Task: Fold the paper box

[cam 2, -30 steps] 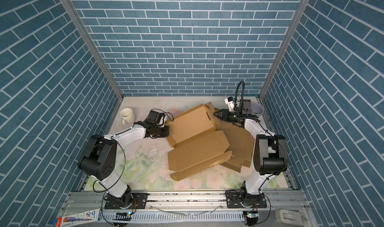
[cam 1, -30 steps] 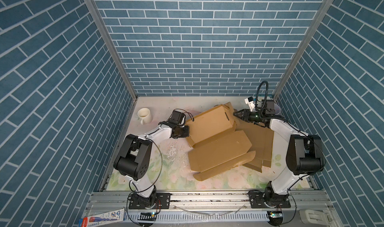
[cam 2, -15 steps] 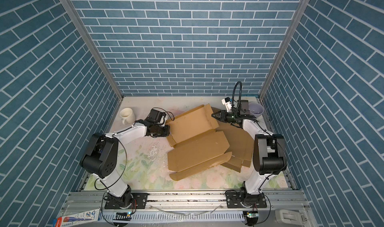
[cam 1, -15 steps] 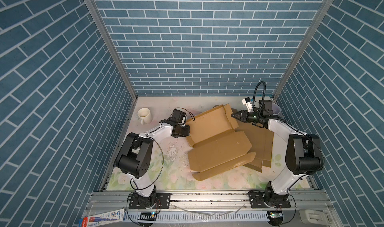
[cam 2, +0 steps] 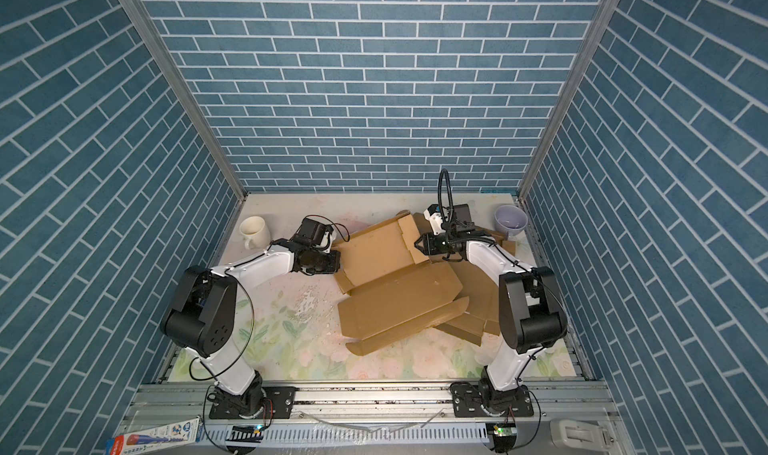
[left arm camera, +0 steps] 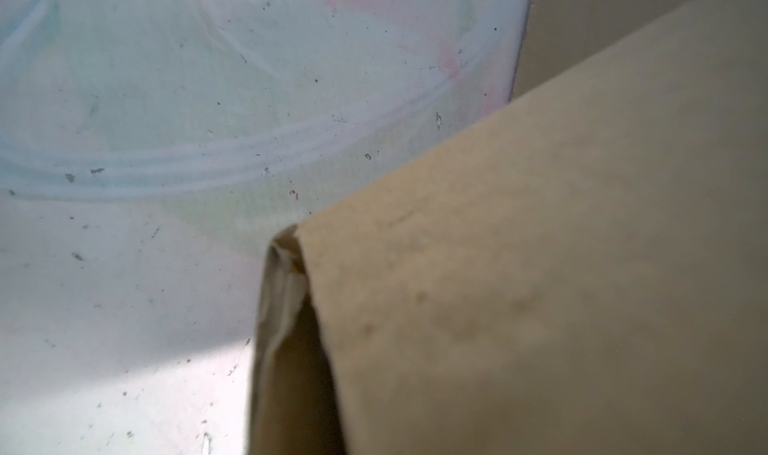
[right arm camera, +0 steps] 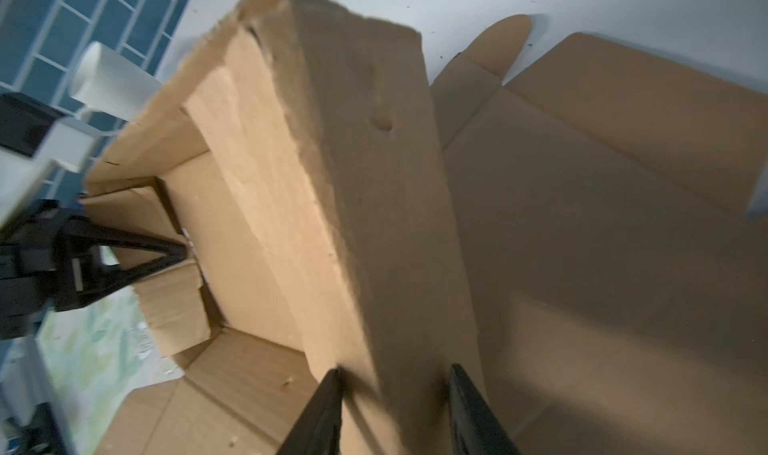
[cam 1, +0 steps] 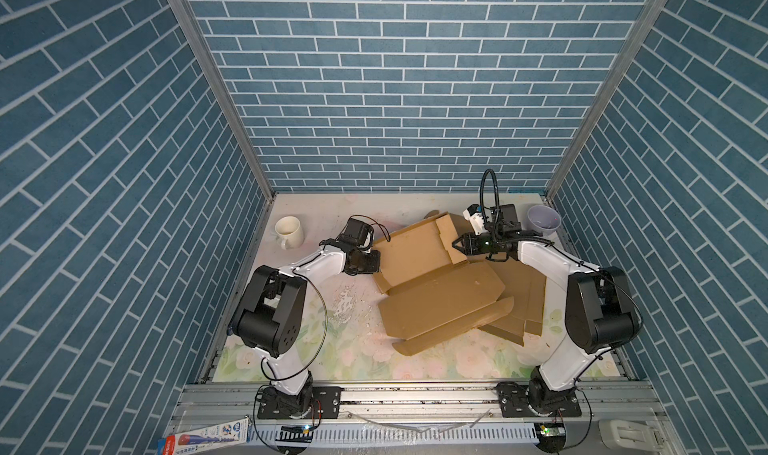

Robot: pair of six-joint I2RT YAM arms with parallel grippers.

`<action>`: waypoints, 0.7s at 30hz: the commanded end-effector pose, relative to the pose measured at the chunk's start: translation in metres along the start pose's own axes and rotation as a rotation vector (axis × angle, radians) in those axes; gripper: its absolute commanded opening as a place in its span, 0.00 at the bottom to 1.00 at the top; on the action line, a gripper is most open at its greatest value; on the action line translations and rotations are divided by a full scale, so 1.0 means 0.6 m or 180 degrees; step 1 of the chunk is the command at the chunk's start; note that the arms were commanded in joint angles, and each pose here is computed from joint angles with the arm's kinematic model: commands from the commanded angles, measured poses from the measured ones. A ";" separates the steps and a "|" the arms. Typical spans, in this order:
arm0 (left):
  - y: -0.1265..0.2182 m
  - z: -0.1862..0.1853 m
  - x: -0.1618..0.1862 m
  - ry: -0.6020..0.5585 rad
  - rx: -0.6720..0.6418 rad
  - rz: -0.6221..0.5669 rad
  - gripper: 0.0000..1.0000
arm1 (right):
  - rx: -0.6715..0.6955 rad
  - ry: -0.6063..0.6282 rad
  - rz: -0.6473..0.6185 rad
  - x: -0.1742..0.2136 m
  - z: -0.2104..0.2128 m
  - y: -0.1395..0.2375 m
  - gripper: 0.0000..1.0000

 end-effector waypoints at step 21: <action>-0.013 0.017 0.007 0.0281 -0.0295 0.0154 0.00 | 0.3335 0.1376 -0.0373 -0.071 -0.017 -0.041 0.03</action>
Point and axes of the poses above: each gripper's point midway between its finger pads, its own y axis back along the fingers, its own z axis along the line the jaws close on, x = y × z, the point moved 3 cm from there along y, back along the fingers, and after that the axes turned 1 degree about y, right-handed, at the moved point
